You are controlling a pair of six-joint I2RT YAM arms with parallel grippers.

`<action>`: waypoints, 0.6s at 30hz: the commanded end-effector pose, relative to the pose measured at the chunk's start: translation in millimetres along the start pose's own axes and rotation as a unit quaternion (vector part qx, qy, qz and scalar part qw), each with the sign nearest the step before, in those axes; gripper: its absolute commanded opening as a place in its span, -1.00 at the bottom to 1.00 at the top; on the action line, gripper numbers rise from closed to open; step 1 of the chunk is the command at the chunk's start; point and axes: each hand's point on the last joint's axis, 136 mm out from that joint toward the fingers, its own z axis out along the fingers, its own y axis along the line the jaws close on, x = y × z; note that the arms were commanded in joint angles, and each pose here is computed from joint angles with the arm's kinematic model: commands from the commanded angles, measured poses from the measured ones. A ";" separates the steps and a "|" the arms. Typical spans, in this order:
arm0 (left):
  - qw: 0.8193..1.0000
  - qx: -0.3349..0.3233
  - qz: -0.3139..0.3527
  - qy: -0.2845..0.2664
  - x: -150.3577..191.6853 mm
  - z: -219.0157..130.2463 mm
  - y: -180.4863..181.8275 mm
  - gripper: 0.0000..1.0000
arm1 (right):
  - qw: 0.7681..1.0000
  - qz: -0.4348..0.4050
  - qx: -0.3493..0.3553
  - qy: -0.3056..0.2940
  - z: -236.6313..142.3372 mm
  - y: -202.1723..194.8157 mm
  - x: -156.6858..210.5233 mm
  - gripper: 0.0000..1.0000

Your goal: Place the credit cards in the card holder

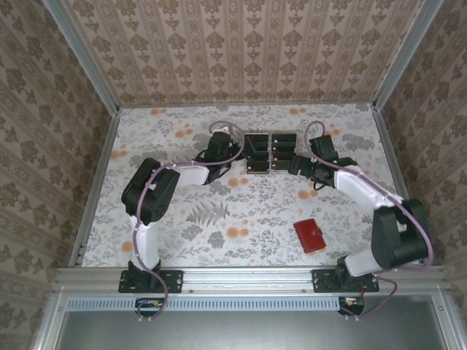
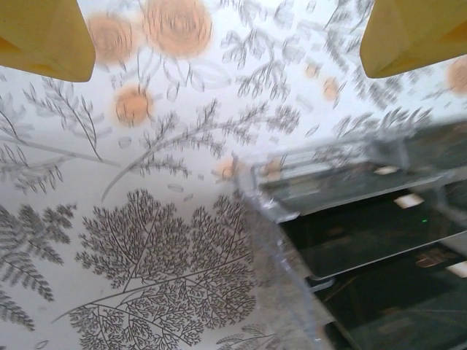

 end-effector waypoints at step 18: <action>0.996 -0.056 -0.015 -0.067 -43.5 -127.6 18.5 0.99 | 0.985 0.041 0.084 0.144 -52.2 -64.1 172.6 0.79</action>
